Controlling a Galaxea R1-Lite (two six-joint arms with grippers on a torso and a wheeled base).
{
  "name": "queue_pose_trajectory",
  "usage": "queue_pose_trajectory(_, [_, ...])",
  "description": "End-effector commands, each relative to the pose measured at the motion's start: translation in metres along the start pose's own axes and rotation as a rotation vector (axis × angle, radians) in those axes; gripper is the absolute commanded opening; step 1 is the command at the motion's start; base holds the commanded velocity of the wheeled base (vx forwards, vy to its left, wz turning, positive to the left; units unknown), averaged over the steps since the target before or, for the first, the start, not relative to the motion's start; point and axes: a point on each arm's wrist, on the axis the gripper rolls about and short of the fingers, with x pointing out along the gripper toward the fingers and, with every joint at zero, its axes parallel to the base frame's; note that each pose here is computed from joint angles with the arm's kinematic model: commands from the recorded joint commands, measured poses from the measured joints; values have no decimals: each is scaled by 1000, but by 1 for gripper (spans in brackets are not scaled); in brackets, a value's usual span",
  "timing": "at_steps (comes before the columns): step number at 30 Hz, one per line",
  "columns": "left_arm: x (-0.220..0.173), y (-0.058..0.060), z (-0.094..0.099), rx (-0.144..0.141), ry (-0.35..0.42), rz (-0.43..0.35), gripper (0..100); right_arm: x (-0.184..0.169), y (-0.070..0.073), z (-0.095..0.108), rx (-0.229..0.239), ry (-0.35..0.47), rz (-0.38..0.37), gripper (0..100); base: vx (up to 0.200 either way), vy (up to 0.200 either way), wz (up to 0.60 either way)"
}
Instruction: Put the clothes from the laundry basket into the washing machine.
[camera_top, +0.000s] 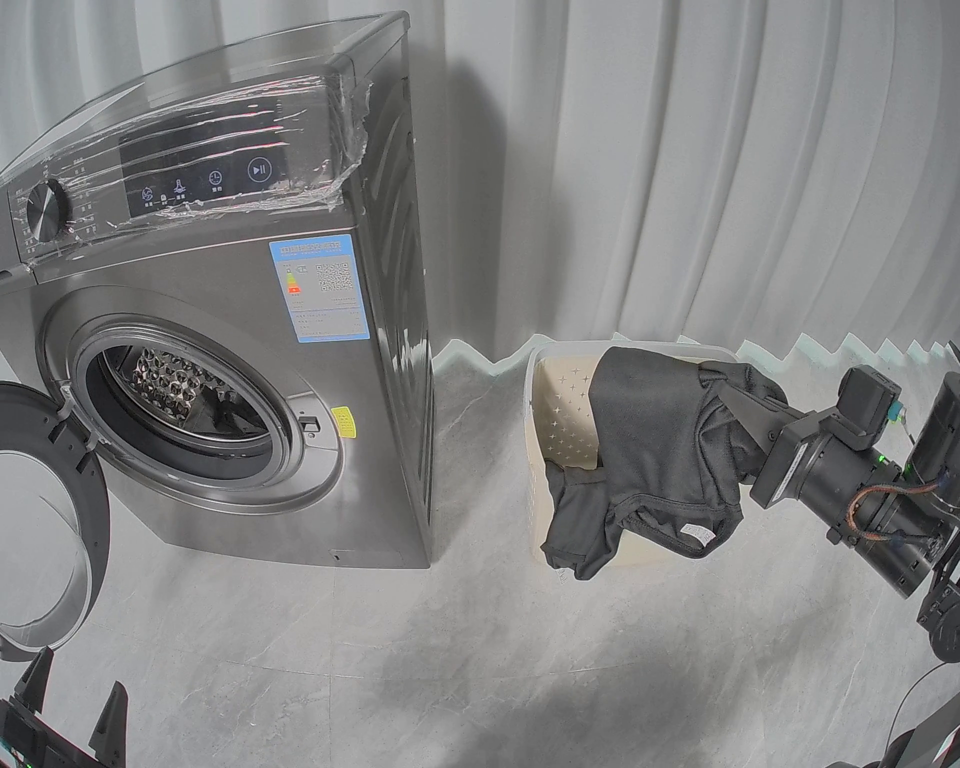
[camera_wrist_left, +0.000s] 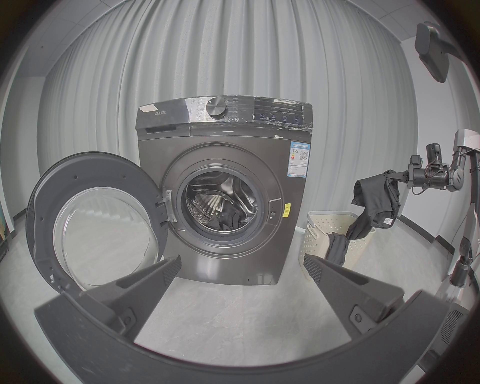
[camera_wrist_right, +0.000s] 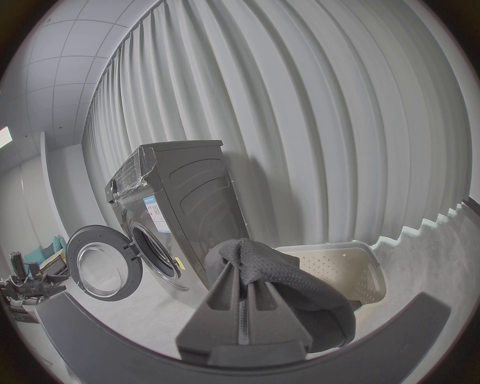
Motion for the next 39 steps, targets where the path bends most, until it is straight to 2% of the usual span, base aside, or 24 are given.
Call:
queue_pose_trajectory(1, [0,0,-4,0,-1,0,100,0,0,0,0,-2,0,0,-200,0,0])
queue_pose_trajectory(10, [0,0,-4,0,-1,1,100,-1,-1,3,2,-11,-2,0,-200,0,0])
queue_pose_trajectory(22, [0,0,-4,0,-3,1,100,0,-1,5,6,-18,1,0,0,0,0])
queue_pose_trajectory(37, [0,0,-4,0,-1,1,100,-1,2,5,11,-21,17,0,0,200,0])
queue_pose_trajectory(39, [0,0,-4,0,-1,1,100,-1,4,5,15,-19,37,0,0,200,0])
